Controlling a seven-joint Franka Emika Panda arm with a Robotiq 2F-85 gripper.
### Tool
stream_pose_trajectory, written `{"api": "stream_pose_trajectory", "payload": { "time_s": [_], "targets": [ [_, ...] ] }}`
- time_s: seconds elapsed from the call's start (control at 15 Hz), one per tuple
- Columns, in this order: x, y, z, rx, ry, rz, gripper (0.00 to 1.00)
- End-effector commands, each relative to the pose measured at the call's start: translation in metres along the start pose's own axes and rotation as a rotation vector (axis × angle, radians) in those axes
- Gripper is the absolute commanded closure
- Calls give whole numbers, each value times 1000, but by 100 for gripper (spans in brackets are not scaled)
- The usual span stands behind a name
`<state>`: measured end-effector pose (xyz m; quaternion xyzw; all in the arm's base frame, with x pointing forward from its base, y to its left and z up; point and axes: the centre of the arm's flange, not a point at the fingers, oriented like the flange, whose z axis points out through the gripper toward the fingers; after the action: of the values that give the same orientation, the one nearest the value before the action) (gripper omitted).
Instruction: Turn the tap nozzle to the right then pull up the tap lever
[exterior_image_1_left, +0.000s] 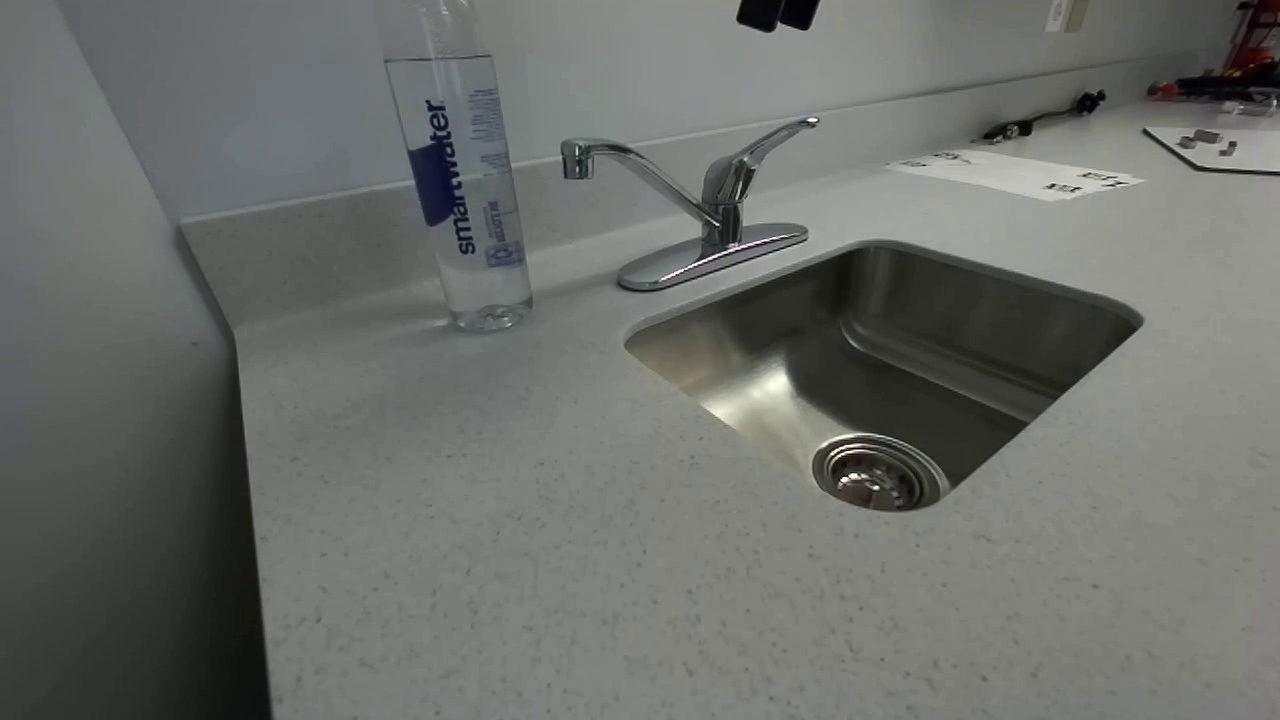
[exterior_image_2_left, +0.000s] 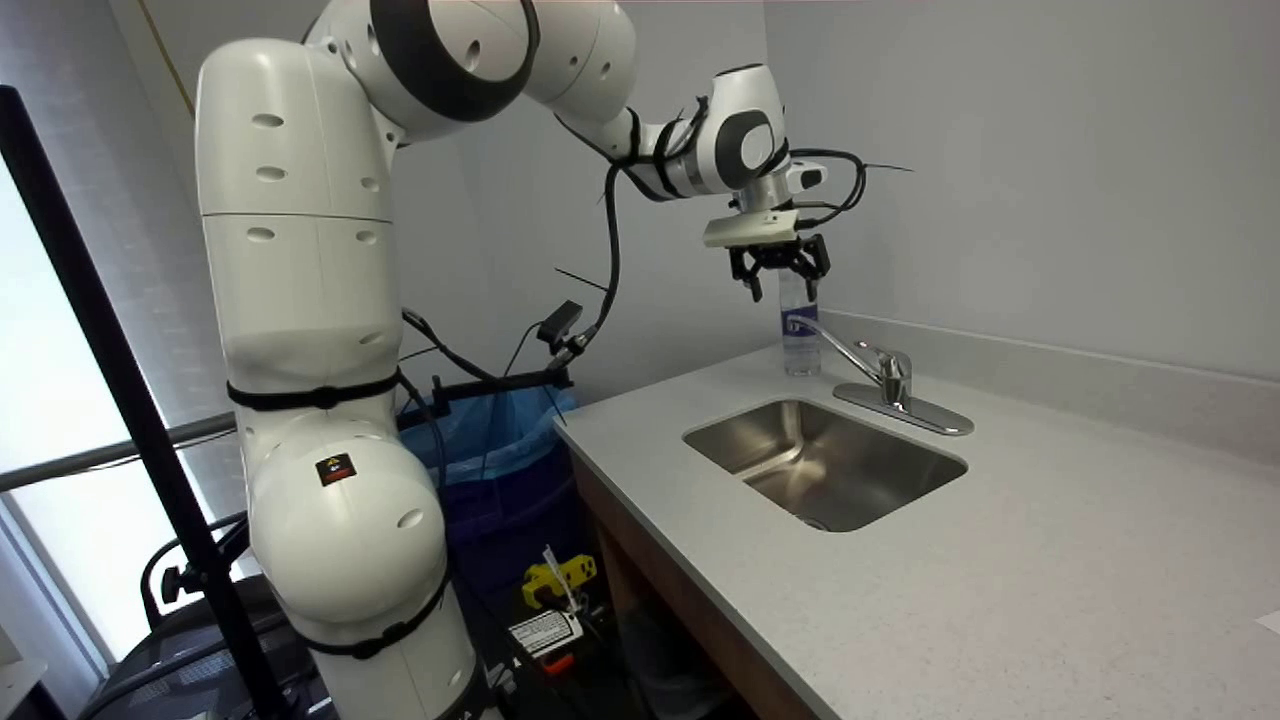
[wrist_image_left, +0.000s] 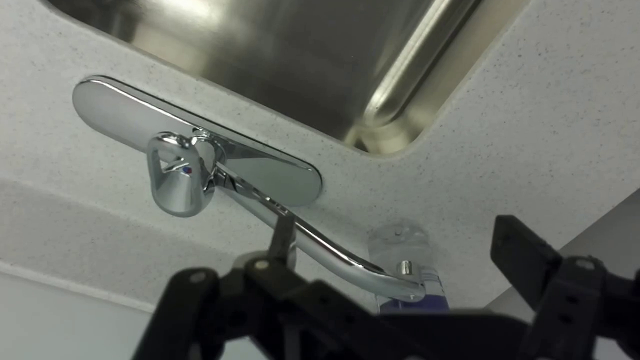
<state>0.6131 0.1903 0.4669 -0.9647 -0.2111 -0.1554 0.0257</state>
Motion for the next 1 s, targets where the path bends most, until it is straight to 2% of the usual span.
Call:
{"api": "stream_pose_trajectory", "payload": {
  "time_s": [0.0, 0.2, 0.47, 0.67, 0.93],
  "targets": [
    [0, 0, 0, 0, 0, 0, 0],
    [12, 2, 8, -1, 24, 22, 0],
    [36, 6, 20, 4, 98, 68, 0],
    [58, 3, 38, 5, 166, 90, 0],
    [81, -5, 62, 13, 210, 97, 0]
  ]
}}
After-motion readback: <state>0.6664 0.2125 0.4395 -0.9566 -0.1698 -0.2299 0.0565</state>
